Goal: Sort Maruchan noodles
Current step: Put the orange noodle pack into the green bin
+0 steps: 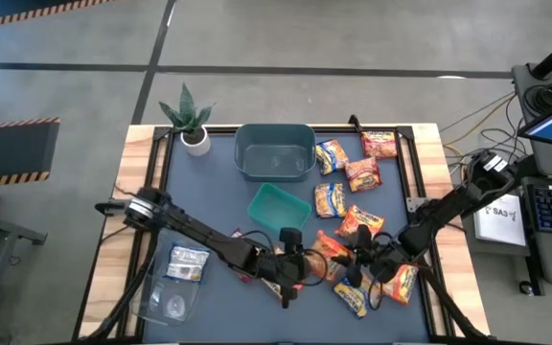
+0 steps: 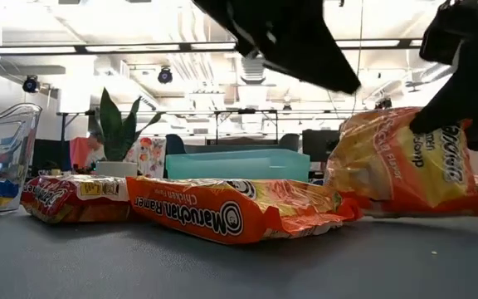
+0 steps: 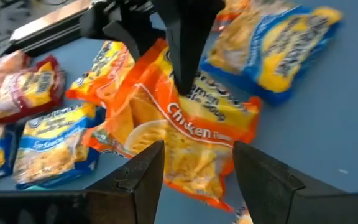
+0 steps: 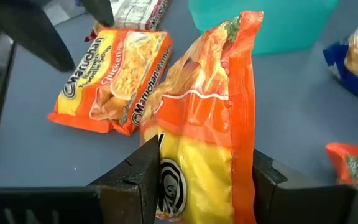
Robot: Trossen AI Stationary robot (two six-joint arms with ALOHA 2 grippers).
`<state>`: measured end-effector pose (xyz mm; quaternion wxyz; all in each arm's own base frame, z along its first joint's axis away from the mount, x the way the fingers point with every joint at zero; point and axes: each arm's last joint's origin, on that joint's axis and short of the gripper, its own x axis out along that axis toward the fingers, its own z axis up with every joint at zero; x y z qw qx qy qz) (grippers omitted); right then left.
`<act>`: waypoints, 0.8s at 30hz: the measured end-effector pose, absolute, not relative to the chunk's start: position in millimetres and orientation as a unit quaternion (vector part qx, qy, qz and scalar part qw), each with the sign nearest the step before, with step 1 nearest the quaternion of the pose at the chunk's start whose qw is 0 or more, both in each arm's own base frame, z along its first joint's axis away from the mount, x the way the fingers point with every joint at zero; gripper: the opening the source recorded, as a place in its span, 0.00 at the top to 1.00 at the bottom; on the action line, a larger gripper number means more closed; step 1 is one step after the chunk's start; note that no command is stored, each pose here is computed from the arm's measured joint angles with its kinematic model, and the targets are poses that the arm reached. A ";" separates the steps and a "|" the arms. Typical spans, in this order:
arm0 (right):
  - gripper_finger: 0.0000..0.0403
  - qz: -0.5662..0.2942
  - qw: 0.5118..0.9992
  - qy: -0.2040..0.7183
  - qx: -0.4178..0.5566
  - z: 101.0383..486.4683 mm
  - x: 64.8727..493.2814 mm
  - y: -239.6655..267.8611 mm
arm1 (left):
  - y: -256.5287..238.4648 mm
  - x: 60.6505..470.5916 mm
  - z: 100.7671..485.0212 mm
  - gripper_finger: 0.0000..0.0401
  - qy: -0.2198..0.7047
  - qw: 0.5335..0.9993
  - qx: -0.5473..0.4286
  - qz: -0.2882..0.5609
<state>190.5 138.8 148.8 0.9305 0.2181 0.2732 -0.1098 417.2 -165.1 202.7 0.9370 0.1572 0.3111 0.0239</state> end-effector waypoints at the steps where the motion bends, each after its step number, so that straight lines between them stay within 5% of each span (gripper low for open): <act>1: 0.64 -0.107 0.934 0.272 0.204 149.2 190.5 140.3 | -162.9 414.2 205.1 0.57 0.306 0.940 0.149 0.016; 14: 0.64 -0.087 0.957 0.272 0.051 146.3 203.8 161.3 | -112.2 378.1 178.9 0.52 0.152 0.983 -0.084 -0.053; 24: 0.63 -0.081 0.958 0.275 0.008 145.5 209.6 166.5 | -107.5 383.8 156.1 0.31 0.169 0.982 -0.084 -0.019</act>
